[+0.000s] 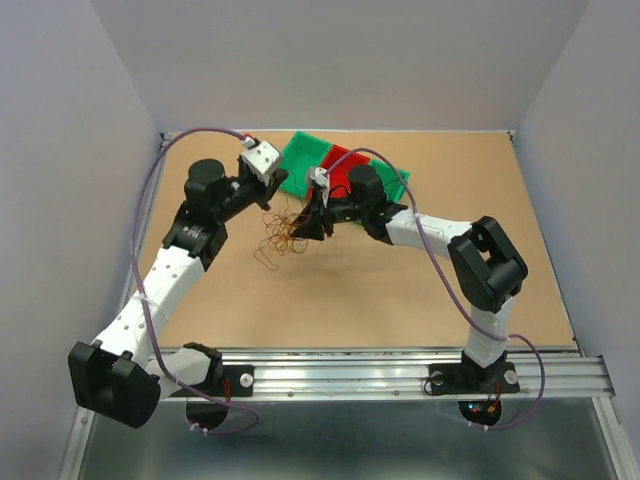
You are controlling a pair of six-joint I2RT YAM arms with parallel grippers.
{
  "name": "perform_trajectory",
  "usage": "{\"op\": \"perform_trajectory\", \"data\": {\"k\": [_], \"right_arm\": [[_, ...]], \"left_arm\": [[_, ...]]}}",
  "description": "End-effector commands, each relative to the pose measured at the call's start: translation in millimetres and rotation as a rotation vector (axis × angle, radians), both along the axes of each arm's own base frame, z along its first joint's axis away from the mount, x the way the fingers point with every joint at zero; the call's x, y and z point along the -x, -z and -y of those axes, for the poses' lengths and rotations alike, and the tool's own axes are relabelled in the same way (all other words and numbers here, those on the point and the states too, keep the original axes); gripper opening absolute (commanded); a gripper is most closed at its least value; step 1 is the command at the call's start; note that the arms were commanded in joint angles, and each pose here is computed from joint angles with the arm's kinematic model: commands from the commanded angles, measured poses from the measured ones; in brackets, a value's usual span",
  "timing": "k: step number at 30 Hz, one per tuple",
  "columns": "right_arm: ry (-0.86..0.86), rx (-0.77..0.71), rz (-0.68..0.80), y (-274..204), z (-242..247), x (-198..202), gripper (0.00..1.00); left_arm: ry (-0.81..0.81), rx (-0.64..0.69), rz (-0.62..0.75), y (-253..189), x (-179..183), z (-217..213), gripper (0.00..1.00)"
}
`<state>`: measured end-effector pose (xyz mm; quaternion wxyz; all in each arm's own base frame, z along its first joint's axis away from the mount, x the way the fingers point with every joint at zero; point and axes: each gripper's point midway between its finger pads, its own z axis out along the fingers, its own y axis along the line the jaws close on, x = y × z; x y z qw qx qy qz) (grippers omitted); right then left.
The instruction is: Untangle the cables
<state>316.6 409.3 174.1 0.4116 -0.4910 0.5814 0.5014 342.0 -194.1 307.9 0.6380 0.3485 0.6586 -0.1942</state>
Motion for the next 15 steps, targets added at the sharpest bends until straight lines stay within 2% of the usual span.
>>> {"op": "perform_trajectory", "data": {"k": [1,3,4,5,6,7,10,12,15], "right_arm": [[0.010,-0.028,0.067,-21,-11,-13,0.31],[0.003,-0.029,0.063,-21,-11,-12,0.27],[-0.004,-0.028,0.066,-21,-11,-10,0.21],[-0.004,-0.024,0.060,-19,-10,-9,0.21],[-0.011,-0.016,0.065,-18,-8,-6,0.18],[-0.012,-0.013,0.071,-18,-7,-5,0.17],[-0.016,-0.003,0.093,-18,-3,-1,0.17],[-0.009,-0.002,0.104,-20,0,-1,0.17],[-0.006,0.004,0.105,-19,1,2,0.15]], "left_arm": [[-0.115,0.204,0.338,-181,13,-30,0.00],[-0.160,0.228,0.385,-214,21,-42,0.00],[-0.231,0.279,0.436,-242,33,-59,0.00],[-0.265,0.308,0.467,-254,41,-68,0.00],[-0.294,0.371,0.560,-281,69,-84,0.00],[-0.359,0.402,0.558,-273,69,-96,0.00],[-0.427,0.466,0.639,-279,99,-121,0.00],[-0.506,0.466,0.625,-265,94,-133,0.00],[-0.536,0.452,0.614,-251,91,-137,0.00]]}}
